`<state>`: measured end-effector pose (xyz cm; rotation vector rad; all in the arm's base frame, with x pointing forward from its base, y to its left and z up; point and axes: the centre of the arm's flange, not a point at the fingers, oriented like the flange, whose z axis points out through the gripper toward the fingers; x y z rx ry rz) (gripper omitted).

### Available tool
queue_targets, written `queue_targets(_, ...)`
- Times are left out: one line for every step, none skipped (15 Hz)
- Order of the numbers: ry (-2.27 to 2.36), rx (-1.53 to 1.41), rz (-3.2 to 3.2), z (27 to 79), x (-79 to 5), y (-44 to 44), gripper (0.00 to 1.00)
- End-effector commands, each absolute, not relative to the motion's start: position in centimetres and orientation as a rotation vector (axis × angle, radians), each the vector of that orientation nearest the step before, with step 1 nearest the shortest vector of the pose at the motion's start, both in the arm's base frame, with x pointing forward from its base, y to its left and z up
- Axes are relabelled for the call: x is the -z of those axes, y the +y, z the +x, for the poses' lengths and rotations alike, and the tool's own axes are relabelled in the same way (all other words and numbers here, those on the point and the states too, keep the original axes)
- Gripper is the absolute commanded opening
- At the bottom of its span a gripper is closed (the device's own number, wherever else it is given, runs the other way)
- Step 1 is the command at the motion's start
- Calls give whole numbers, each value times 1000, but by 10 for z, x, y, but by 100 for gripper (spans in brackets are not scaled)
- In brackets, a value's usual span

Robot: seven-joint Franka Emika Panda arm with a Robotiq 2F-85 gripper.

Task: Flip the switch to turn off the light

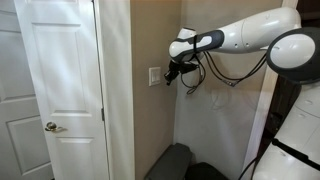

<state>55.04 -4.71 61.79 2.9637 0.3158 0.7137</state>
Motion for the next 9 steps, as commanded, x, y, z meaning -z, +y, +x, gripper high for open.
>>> queue_targets(274, -793, 2961, 578, -619, -36, 0)
queue_targets(264, -814, 2952, 583, -619, -34, 0)
queue_targets(255, -841, 2946, 587, -620, -32, 0)
queue_targets(249, -863, 2940, 591, -620, -30, 0)
queue_targets(242, -878, 2938, 594, -620, -29, 0)
queue_targets(240, -885, 2937, 597, -619, -28, 0)
queue_targets(230, -895, 2936, 600, -619, -28, 0)
queue_targets(222, -906, 2934, 602, -619, -28, 0)
queue_targets(205, -928, 2923, 603, -620, -27, 0)
